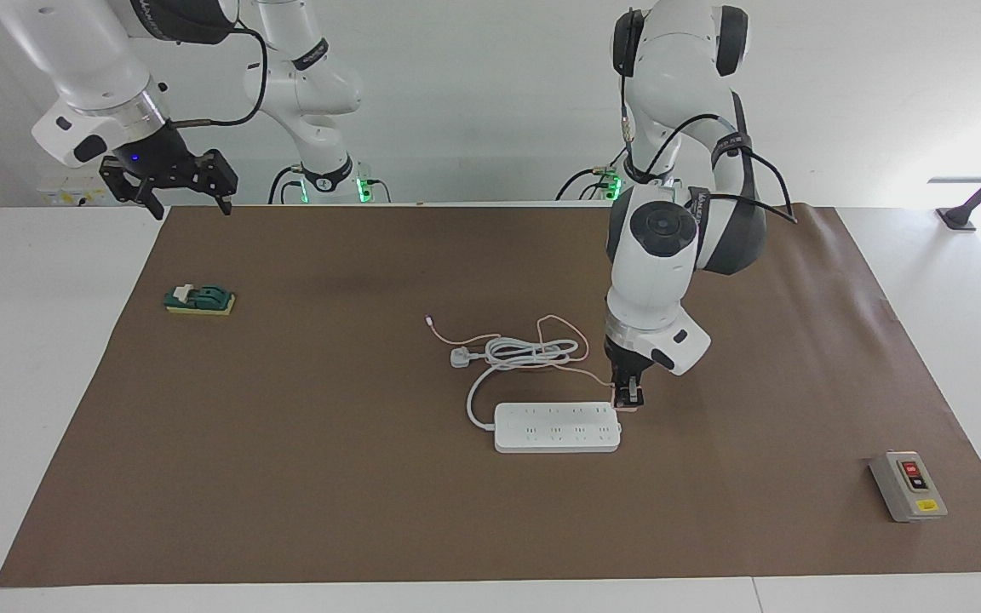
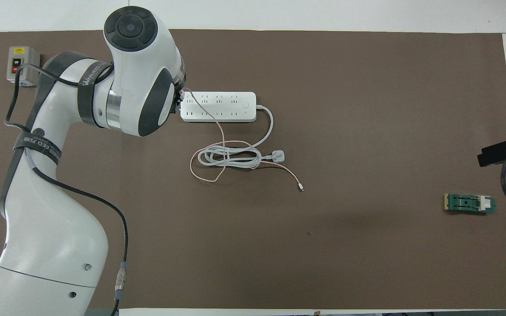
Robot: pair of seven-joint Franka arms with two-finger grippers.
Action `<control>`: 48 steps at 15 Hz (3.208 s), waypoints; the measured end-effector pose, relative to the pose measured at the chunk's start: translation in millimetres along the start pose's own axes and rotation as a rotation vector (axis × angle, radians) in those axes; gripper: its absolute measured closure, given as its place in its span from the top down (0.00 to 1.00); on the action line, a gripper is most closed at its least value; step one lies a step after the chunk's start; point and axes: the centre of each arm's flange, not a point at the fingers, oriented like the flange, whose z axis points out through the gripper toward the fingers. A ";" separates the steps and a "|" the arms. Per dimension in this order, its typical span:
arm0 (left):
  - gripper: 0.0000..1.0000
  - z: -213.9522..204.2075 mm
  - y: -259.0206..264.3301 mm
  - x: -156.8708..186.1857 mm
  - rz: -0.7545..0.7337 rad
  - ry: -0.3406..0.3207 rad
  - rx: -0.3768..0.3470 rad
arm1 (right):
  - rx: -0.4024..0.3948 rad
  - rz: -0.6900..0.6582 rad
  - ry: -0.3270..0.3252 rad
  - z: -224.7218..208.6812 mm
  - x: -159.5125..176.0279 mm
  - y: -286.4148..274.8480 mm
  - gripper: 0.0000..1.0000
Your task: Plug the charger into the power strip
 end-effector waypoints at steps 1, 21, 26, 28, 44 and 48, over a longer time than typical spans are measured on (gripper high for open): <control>0.33 7.0 0.9 -0.9 -0.010 0.002 -0.004 | 0.000 0.000 0.000 0.0 0.0 0.0 1.00; 0.33 52.3 -10.9 5.8 0.033 -0.052 0.033 | 0.000 0.000 0.001 -0.8 -0.5 -0.2 1.00; 0.33 54.9 -15.1 8.9 0.044 -0.077 0.049 | 0.000 0.000 0.001 -0.8 -0.5 -0.2 1.00; 0.33 54.1 -14.3 11.0 0.047 -0.098 0.050 | 0.000 0.000 0.001 -0.8 -0.5 -0.2 1.00; 0.33 56.7 -15.4 14.1 0.054 -0.107 0.058 | 0.000 0.000 0.001 -0.8 -0.5 -0.2 1.00; 0.33 56.8 -15.8 12.8 0.057 -0.108 0.058 | 0.000 0.000 0.001 -0.8 -0.5 -0.3 1.00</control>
